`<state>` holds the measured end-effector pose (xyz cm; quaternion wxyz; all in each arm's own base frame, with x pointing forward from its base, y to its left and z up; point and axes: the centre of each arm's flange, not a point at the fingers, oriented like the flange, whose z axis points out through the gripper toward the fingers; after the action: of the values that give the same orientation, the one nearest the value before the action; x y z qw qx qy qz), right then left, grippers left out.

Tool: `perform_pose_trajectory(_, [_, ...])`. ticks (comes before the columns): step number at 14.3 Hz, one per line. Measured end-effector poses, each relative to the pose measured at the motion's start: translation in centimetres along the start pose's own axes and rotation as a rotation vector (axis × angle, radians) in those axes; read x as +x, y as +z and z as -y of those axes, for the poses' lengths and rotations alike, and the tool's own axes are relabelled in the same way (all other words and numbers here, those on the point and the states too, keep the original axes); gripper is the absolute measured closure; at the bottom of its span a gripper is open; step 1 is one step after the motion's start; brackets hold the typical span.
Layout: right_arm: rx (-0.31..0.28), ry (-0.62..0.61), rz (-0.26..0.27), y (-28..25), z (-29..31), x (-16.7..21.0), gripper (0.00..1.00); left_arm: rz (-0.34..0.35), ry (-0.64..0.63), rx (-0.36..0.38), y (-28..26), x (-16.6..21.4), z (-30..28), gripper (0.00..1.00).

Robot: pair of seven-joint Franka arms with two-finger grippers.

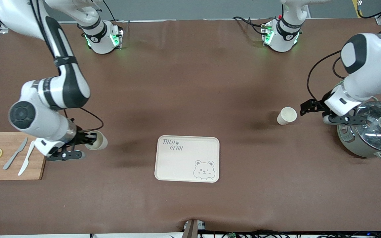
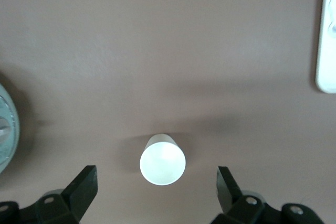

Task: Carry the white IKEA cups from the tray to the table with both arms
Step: 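Open the left gripper while the right gripper carries its cup toward the board, then lower the cup beside the cutting board and open the right gripper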

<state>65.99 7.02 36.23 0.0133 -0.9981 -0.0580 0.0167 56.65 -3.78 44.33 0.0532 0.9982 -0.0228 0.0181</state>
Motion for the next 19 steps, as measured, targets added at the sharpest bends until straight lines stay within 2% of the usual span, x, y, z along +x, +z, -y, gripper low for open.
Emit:
perform_pose_trajectory(2, [0.024,-0.057,0.0,0.7,-4.2,-0.4,0.96,-0.014,-0.029,-0.001,-2.0,0.9,-0.5,0.0])
perform_pose_trajectory(5, [0.026,-0.114,-0.045,1.6,-8.3,-0.8,0.96,-0.022,-0.052,0.0,-3.7,1.9,-2.0,0.0])
perform_pose_trajectory(9, [0.007,-0.143,-0.103,6.5,-8.4,-1.3,0.96,-0.003,-0.035,0.0,-7.8,2.4,-4.0,0.0])
perform_pose_trajectory(15, [-0.006,-0.149,-0.131,11.8,-8.5,-0.8,0.96,-0.019,-0.019,0.002,-14.2,2.5,-5.0,0.0])
perform_pose_trajectory(19, [-0.009,-0.149,-0.141,12.6,-8.5,-0.7,0.96,-0.014,0.006,0.047,-16.9,2.0,-5.8,0.0])
